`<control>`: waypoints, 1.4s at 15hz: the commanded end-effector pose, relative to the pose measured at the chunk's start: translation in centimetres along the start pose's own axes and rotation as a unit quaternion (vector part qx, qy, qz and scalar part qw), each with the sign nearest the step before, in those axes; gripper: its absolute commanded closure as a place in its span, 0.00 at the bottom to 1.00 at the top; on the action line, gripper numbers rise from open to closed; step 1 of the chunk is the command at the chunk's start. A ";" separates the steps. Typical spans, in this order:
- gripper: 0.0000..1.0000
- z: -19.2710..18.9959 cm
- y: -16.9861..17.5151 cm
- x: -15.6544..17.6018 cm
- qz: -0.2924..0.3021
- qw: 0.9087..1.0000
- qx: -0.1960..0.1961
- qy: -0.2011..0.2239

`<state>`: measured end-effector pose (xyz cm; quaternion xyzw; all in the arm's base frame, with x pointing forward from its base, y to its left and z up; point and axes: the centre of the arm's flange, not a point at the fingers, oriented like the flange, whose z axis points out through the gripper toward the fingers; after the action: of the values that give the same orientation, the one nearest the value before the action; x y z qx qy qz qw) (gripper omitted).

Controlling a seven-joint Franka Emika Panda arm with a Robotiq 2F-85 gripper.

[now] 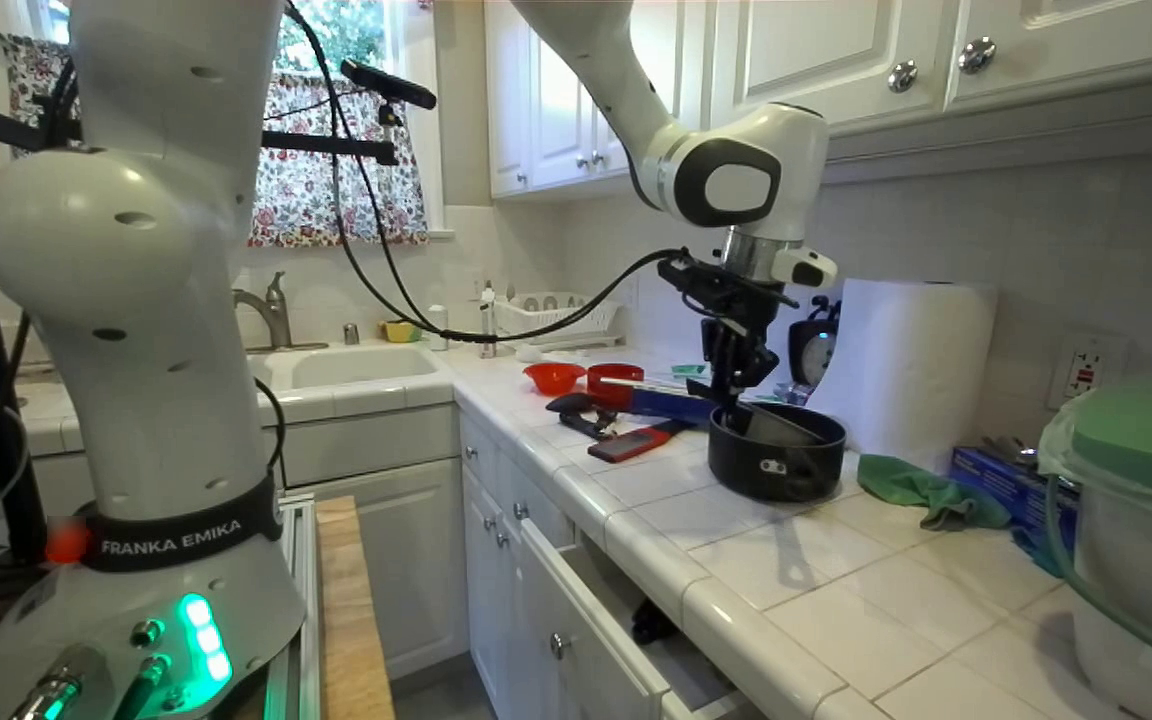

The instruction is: Place the pan in the pot

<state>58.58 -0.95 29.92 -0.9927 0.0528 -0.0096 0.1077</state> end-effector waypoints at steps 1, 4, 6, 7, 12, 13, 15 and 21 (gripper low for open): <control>0.90 -0.8 0.8 -1.6 -0.047 0.999 0.014 -0.003; 0.90 -0.8 1.2 -1.8 -0.062 0.998 -0.010 -0.008; 0.89 -0.8 1.4 -1.8 -0.070 0.997 -0.022 -0.013; 0.90 -0.8 1.4 -1.8 -0.076 0.997 -0.025 -0.015; 0.90 -0.8 1.5 -1.9 -0.112 0.993 -0.018 -0.017; 0.90 -0.8 1.6 -1.9 -0.118 0.993 -0.013 -0.018; 0.90 -0.7 1.8 -1.9 -0.126 0.992 -0.010 -0.022; 0.90 -0.8 2.5 -1.9 -0.135 0.990 -0.014 -0.029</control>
<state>57.34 -2.92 29.59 -0.9929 -0.0766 0.0007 0.0913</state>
